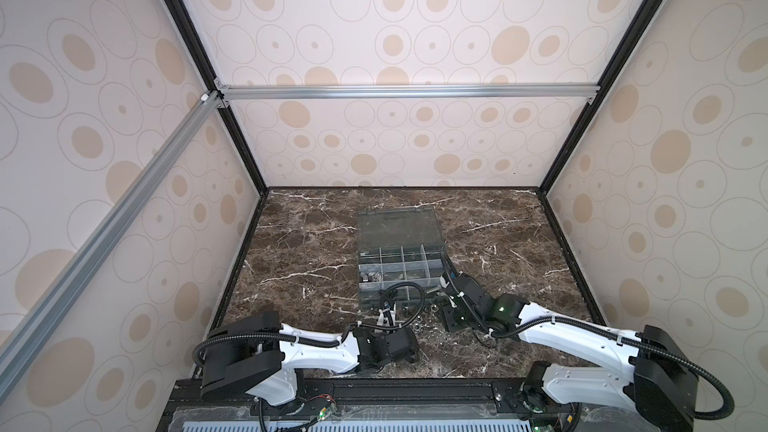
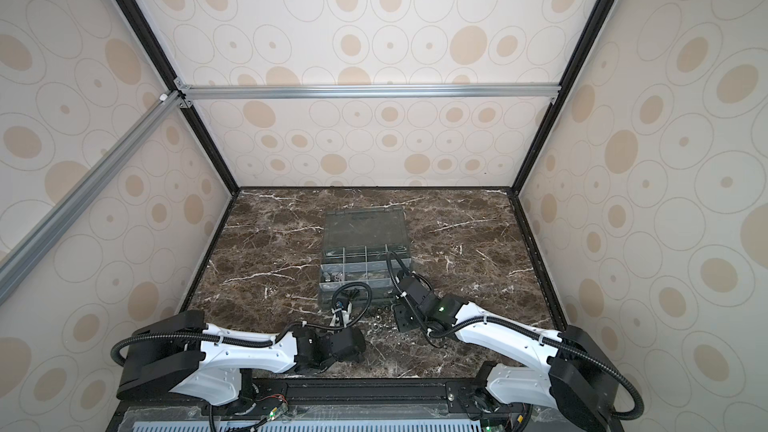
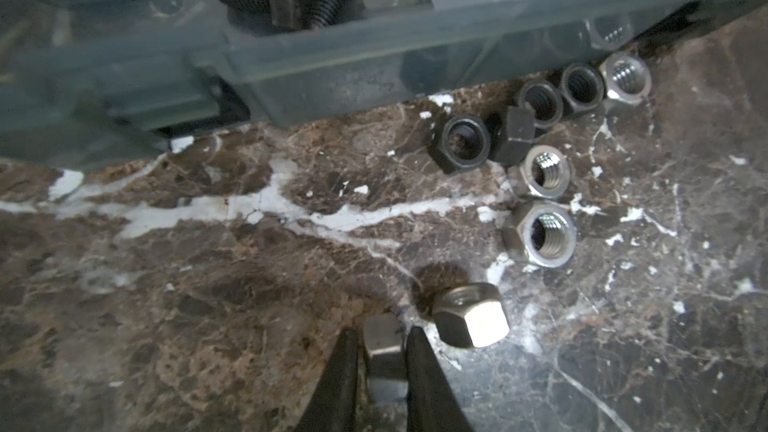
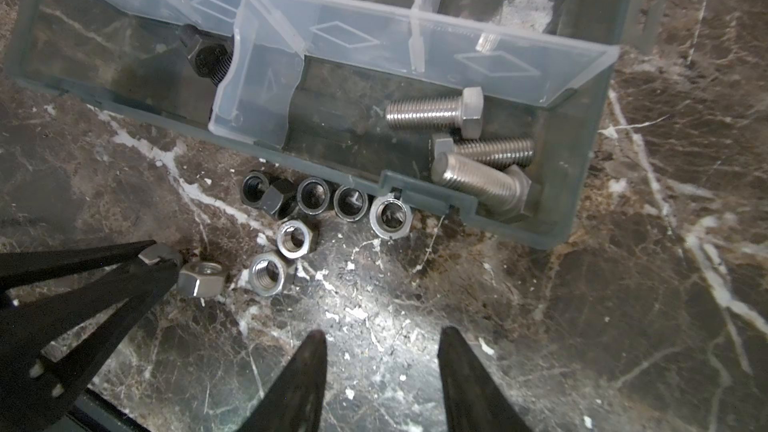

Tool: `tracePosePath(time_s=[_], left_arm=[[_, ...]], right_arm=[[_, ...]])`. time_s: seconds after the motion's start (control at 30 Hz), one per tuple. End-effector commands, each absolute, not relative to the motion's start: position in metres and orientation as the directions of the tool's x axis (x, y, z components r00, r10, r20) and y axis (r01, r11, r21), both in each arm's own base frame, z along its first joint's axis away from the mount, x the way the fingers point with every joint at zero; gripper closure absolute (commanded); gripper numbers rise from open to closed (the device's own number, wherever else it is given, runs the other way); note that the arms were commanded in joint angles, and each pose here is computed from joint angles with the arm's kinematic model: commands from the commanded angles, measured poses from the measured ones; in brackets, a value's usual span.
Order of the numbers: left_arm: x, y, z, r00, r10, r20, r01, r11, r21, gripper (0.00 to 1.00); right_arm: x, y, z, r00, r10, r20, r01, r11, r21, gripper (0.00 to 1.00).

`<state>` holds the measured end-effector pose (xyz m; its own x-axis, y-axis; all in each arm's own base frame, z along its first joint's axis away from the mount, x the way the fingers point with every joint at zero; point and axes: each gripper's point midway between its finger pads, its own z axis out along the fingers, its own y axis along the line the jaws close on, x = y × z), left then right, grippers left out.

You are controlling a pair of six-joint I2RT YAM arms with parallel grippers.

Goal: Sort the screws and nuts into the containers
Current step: 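Lift the hex nut with the left gripper over an empty compartment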

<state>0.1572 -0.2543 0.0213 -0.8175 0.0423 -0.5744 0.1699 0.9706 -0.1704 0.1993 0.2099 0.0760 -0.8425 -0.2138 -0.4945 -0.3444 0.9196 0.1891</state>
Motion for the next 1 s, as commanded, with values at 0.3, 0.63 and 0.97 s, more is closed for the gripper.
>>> tracePosePath(time_s=[0.3,0.63,0.97], left_arm=[[0.172,-0.262,0.043,-0.792,0.021,-0.610,0.179,0.963,-0.199,0.93],[0.205,-0.244,0.123,-0.679,-0.034,-0.734,0.183,0.960,-0.213,0.92],[0.264,-0.218,0.182,-0.572,-0.078,-0.817,0.176,0.960,-0.216,0.91]], right_arm=[[0.202,0.205,0.071,-0.847,-0.206,-0.490,-0.325,0.930,0.170,0.52],[0.203,0.205,0.072,-0.845,-0.204,-0.495,-0.324,0.931,0.169,0.52],[0.205,0.205,0.075,-0.841,-0.209,-0.499,-0.326,0.932,0.159,0.52]])
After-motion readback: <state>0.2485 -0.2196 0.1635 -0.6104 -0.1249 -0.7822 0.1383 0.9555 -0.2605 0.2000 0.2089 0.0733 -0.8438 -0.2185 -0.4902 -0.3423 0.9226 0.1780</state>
